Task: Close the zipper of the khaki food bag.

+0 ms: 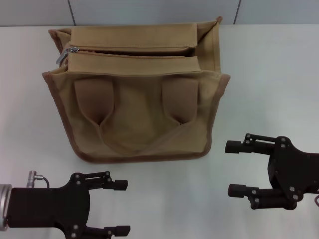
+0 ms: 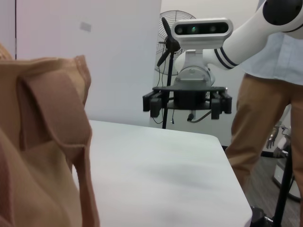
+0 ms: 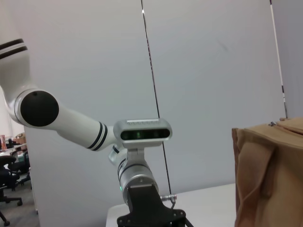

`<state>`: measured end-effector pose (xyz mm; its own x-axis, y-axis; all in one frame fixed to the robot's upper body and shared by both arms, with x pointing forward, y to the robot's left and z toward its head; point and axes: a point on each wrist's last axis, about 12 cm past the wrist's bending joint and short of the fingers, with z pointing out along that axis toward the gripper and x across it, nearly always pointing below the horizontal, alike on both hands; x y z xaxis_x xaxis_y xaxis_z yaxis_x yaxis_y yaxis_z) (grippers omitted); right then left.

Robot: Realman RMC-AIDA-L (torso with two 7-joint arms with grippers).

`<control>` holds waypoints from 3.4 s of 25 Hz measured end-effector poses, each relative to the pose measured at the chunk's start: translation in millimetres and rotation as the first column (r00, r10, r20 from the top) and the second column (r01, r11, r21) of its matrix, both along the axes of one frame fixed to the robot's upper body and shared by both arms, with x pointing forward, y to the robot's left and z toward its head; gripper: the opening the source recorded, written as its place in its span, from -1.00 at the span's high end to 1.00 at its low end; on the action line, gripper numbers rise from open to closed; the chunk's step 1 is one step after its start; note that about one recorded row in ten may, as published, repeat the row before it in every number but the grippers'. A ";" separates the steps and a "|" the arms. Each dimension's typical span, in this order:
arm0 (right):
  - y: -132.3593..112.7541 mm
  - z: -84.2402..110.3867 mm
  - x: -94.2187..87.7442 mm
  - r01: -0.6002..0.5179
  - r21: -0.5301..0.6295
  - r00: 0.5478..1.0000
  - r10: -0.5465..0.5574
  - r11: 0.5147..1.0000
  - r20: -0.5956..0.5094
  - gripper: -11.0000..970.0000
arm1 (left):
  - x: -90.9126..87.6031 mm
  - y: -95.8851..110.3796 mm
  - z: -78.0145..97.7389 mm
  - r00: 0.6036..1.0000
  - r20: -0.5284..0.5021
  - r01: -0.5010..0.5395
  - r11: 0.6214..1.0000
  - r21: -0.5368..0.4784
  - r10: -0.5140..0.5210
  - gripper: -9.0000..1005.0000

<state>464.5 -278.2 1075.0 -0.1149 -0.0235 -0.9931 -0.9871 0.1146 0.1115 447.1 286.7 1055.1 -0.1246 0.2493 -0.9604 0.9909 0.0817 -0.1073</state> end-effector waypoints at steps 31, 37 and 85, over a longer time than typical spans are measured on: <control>27.9 -33.9 -27.1 0.080 0.103 0.997 -0.081 0.992 0.008 -0.59 | -45.9 79.2 -12.6 0.563 0.162 -0.728 0.579 -0.367 0.811 -0.56; 30.2 -34.7 -28.1 0.079 0.109 0.996 -0.082 0.991 0.020 -0.59 | -15.7 67.7 -24.6 0.487 0.085 -0.804 0.484 -0.347 0.869 -0.55; 42.7 -47.4 -25.8 0.140 0.072 0.990 -0.141 0.988 0.008 -0.56 | 27.1 21.7 -11.0 0.566 0.020 -0.718 0.505 -0.479 0.824 -0.25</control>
